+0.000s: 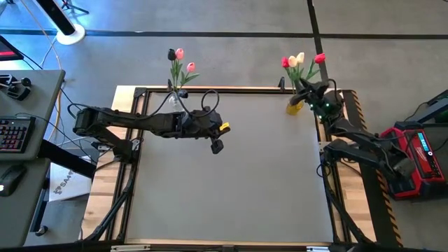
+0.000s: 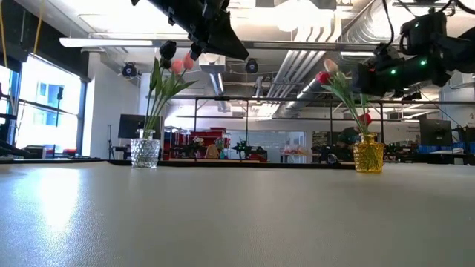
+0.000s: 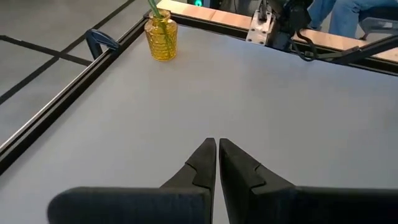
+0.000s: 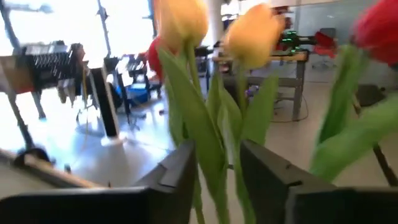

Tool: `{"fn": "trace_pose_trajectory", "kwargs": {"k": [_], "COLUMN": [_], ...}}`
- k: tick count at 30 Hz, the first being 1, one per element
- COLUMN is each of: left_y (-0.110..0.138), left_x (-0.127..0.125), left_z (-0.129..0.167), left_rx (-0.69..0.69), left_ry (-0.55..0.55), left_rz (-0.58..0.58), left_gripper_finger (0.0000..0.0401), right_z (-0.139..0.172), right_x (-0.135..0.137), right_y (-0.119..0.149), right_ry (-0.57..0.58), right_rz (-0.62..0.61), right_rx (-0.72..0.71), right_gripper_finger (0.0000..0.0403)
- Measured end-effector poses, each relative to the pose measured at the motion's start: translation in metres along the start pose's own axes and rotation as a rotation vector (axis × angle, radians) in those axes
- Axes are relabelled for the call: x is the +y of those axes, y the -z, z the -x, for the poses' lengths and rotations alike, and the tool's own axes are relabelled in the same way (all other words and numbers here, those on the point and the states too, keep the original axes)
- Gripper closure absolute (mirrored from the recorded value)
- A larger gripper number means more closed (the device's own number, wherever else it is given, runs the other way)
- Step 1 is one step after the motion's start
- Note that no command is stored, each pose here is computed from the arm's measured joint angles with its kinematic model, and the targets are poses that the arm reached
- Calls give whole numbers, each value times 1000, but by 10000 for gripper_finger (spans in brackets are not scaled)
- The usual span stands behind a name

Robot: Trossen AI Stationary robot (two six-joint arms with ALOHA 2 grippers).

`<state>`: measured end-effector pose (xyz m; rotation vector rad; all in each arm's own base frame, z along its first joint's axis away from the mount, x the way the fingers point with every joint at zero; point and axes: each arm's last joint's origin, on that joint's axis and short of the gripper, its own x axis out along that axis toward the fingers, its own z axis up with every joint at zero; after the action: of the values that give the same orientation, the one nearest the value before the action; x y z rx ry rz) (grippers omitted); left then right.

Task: Sort flowers into vase by color
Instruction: Return to Home Position

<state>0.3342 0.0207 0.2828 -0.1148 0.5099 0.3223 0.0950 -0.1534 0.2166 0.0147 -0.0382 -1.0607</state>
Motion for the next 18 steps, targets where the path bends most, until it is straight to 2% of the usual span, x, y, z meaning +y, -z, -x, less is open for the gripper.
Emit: {"fn": "trace_pose_trajectory", "kwargs": {"k": [4,9,14,18], "left_y": [0,0,-3,-13], "left_x": [0,0,4,13], "left_z": [0,0,4,18], "left_rx": [2,2,-8,-58], "left_ry": [-4,-4,-4,-5], "left_rz": [41,78,77,60], "left_gripper_finger": [394,394,394,394], "right_z": [6,16,29,36], "right_x": [-1,1,10,23], "right_y": [-8,-18,-31,-30], "right_ry": [44,-3,-199,-344], "right_rz": [-108,-251,-379,-488], "right_rx": [-47,-110,-160,-84], "right_gripper_finger": [256,242,249,267]}}
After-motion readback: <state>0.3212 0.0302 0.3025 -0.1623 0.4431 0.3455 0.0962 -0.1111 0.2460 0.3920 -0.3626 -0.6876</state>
